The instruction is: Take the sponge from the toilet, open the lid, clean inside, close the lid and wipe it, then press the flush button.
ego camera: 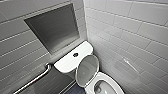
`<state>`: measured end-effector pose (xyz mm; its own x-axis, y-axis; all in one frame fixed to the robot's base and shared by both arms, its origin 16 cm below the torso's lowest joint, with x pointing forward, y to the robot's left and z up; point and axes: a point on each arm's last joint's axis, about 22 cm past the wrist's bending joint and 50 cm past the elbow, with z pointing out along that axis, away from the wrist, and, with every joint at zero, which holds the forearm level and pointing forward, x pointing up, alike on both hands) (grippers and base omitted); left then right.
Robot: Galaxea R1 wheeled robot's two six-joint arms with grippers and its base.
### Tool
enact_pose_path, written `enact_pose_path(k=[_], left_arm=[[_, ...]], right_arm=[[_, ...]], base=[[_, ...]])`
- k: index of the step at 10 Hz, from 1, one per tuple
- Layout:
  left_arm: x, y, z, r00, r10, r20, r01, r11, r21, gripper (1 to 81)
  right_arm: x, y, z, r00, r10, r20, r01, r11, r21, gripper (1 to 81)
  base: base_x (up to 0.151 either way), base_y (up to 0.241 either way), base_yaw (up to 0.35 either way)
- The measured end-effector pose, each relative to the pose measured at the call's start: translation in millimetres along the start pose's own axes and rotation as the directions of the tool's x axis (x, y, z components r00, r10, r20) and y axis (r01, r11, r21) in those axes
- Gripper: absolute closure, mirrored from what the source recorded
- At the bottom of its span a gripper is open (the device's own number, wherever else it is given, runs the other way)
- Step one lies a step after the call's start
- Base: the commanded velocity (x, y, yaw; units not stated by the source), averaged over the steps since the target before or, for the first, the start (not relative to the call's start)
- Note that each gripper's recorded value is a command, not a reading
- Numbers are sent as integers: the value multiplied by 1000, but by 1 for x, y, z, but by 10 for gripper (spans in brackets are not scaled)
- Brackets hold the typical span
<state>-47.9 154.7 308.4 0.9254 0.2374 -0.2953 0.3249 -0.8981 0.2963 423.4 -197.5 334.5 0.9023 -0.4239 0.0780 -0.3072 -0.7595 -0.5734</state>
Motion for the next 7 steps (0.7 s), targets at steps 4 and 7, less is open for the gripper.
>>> enact_pose_path(k=[4,7], left_arm=[[0,1,1,1000,0,0,0,1000,1,10],[0,1,1,1000,0,0,0,1000,0,10]], right_arm=[[51,-75,8,991,-124,-48,128,988,85,811],[73,-136,43,982,-183,-45,186,979,81,811]], base=[[0,0,0],[0,0,0]])
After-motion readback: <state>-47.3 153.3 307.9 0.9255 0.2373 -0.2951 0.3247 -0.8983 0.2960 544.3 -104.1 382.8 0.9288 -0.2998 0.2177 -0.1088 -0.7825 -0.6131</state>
